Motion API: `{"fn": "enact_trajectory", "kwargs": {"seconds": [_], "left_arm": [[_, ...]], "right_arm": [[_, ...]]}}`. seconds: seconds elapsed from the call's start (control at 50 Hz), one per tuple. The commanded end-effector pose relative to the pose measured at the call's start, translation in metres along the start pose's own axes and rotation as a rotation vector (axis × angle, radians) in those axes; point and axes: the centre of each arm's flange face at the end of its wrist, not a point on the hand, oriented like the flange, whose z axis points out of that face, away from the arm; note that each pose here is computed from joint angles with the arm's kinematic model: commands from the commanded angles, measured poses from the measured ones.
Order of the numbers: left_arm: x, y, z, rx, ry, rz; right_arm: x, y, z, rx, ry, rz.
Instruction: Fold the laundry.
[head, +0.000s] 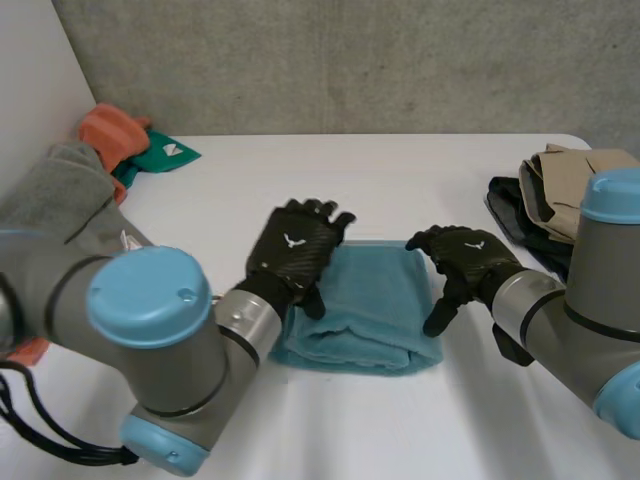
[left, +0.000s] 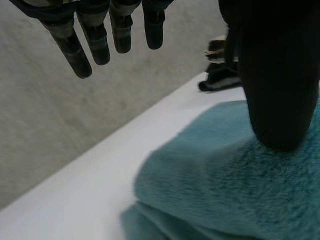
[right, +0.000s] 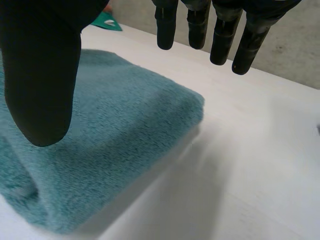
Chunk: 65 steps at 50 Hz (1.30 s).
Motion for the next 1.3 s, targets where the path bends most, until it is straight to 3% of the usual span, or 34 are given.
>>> {"fn": "enact_trajectory", "kwargs": {"seconds": [0.02, 0.14, 0.3, 0.38, 0.64, 0.94, 1.06, 1.16, 1.3], "left_arm": [[0.006, 0.007, 0.009, -0.060, 0.026, 0.007], [0.004, 0.015, 0.012, -0.143, 0.034, 0.019], [-0.004, 0.026, 0.010, -0.237, 0.032, 0.165], [-0.018, 0.029, 0.011, -0.268, -0.034, 0.236], [-0.028, 0.034, 0.012, -0.302, -0.084, 0.337], [-0.028, 0.038, 0.008, -0.315, -0.077, 0.322], [-0.034, 0.021, 0.011, -0.264, -0.102, 0.308], [-0.041, -0.013, 0.009, -0.158, -0.121, 0.189], [-0.021, -0.018, 0.007, -0.113, 0.015, 0.033]], "right_arm": [[0.005, 0.001, 0.004, 0.005, -0.015, 0.003], [0.000, 0.003, 0.009, 0.002, -0.086, 0.005], [-0.006, 0.002, 0.019, 0.005, -0.126, -0.001], [-0.005, 0.005, 0.027, -0.010, -0.128, 0.002], [-0.026, 0.021, 0.041, -0.053, -0.179, -0.023], [-0.024, 0.040, 0.055, -0.102, -0.141, -0.113], [-0.022, 0.026, 0.048, -0.064, -0.109, -0.137], [-0.020, 0.000, 0.021, 0.006, -0.086, -0.126], [-0.018, -0.009, -0.008, 0.039, -0.069, -0.063]]}}
